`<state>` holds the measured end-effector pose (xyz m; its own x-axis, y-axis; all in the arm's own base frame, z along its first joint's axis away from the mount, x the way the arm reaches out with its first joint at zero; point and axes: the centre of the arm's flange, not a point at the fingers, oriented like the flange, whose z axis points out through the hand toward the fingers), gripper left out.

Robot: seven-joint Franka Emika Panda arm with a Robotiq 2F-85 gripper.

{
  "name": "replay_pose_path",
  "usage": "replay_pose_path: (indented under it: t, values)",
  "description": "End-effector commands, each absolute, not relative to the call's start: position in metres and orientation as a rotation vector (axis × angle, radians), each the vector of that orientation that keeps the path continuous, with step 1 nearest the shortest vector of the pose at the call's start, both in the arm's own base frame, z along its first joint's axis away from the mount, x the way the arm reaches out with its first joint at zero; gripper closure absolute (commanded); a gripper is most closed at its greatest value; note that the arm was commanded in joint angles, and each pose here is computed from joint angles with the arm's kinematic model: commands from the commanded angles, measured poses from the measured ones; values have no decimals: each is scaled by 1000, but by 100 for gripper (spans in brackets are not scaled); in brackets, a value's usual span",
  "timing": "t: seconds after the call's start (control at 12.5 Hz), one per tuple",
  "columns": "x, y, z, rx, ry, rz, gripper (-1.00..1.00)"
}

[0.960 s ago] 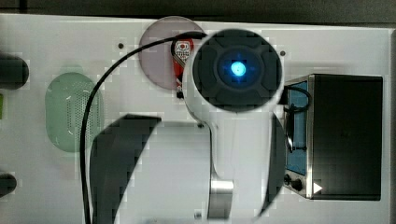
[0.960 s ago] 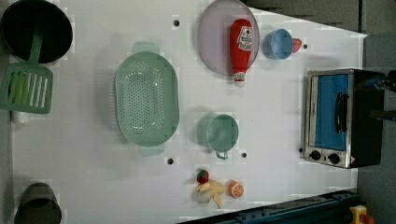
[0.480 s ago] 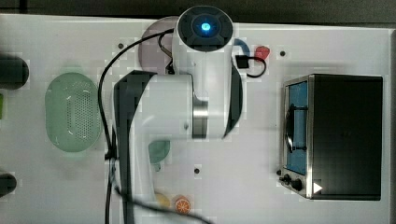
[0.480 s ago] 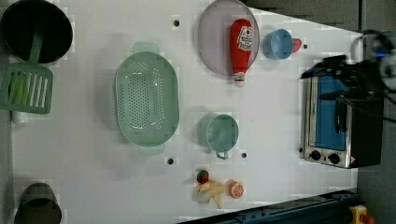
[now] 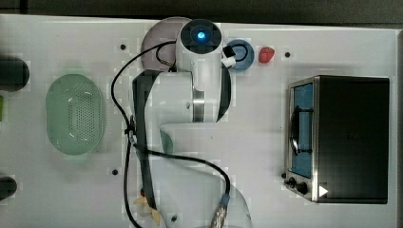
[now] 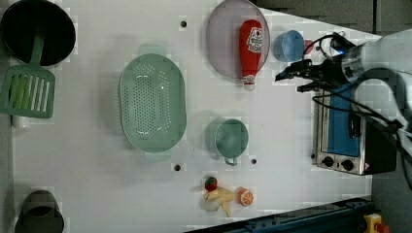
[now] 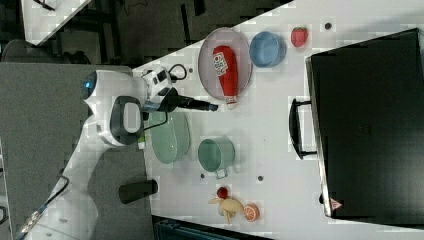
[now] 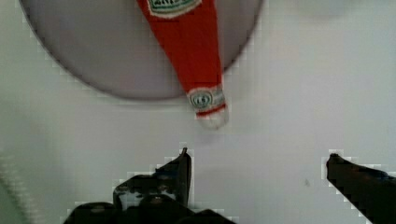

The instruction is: Pick ketchup from plate and place it on table.

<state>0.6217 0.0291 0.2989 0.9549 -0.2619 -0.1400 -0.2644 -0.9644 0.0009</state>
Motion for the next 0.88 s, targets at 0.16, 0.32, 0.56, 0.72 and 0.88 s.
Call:
replay_pose_path:
  t: [0.16,0.32,0.56,0.72,0.88]
  values:
    - [649,39,280,-3130,150,95,-100]
    - [661,47,254,-3132,120,51,-100]
    - [677,59,219,-3125,76,-18,-100]
    - [686,62,201,-3116,71,-52,-100]
    - [690,60,183,-3129,57,-55,-100]
